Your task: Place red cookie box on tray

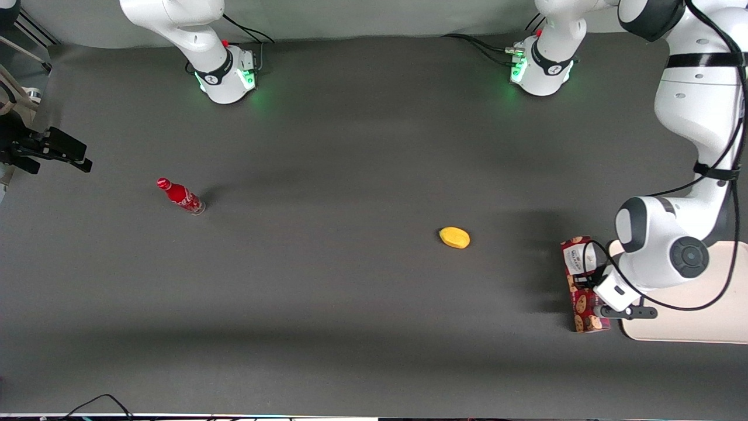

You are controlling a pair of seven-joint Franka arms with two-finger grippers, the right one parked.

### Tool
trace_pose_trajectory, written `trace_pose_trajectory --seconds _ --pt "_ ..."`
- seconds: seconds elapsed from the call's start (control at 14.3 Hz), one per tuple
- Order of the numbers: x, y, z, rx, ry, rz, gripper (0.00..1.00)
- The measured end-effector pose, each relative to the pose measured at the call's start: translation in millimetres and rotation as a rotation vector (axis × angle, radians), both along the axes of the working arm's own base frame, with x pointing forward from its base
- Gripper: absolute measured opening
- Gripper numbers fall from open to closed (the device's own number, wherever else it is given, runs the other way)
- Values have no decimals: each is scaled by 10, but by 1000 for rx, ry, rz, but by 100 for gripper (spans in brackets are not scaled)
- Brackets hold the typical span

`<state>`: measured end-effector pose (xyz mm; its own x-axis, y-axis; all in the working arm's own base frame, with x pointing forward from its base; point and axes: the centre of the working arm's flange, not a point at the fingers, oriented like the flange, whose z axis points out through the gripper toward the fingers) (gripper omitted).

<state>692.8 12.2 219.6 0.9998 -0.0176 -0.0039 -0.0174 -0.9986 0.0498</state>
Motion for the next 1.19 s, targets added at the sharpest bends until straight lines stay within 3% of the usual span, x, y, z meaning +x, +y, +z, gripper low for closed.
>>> trace_pose_trajectory --seconds 0.28,0.49,0.63,0.91,1.19 --pt "78 333 956 59 22 -29 13" --pt "-98 1133 1674 126 15 -89 13" --pt "-270 1896 1829 136 3 -119 13" --pt "-516 3290 1363 170 -85 -130 13" --pt "-435 3810 555 177 -131 -106 13"
